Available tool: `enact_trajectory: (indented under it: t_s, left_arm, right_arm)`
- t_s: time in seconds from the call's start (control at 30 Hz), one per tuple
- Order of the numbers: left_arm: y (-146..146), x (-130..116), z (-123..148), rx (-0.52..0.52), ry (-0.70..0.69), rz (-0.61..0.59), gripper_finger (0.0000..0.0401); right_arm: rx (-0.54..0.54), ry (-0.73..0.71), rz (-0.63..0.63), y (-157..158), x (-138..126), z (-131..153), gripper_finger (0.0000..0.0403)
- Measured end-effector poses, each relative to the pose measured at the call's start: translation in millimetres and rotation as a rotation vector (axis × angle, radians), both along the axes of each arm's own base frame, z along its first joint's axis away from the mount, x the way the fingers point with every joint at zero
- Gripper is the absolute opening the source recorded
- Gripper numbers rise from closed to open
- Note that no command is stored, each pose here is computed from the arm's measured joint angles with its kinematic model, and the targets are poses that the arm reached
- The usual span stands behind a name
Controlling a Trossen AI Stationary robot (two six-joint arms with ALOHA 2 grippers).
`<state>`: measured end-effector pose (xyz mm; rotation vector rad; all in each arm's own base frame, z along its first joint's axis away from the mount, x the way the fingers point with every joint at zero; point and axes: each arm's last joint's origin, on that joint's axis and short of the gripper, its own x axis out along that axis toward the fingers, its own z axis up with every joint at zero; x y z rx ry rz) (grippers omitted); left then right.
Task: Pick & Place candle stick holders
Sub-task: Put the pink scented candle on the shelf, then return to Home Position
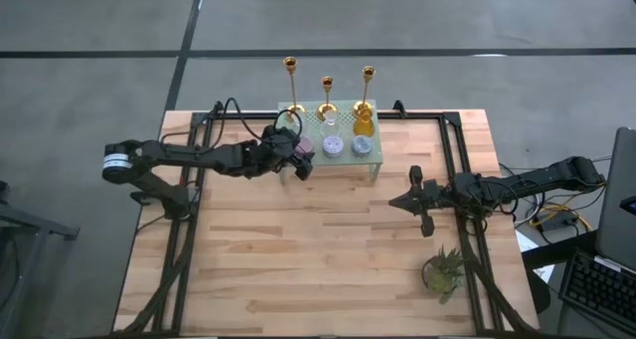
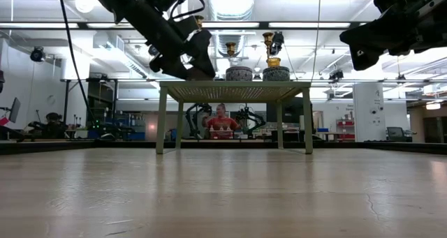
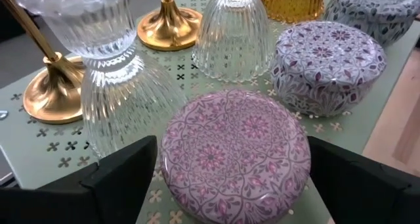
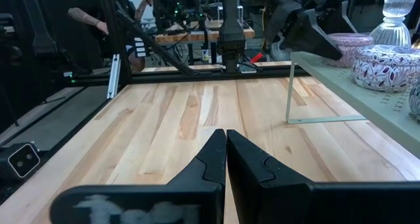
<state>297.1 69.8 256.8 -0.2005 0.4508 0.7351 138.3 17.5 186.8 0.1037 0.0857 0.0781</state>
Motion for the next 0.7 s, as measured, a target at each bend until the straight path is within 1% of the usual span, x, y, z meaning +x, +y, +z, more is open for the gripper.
enact_trajectory:
  t_s: [0.2, 0.4, 0.7]
  left_arm:
    - [-0.3, -1.5, 6.4, 0.017, -0.021, -0.007, 0.0383]
    - [-0.5, -2.6, 18.2, 0.04, -0.047, -0.015, 0.0383]
    - [-0.6, -2.8, 30.5, 0.084, -0.05, -0.039, 0.0382]
  right_arm:
    - [0.0, 0.0, 0.0, 0.0, 0.0, 0.0, 0.0008]
    - [0.0, 0.0, 0.0, 0.0, 0.0, -0.1, 0.0008]
    - [0.0, 0.0, 0.0, 0.0, 0.0, -0.1, 0.0008]
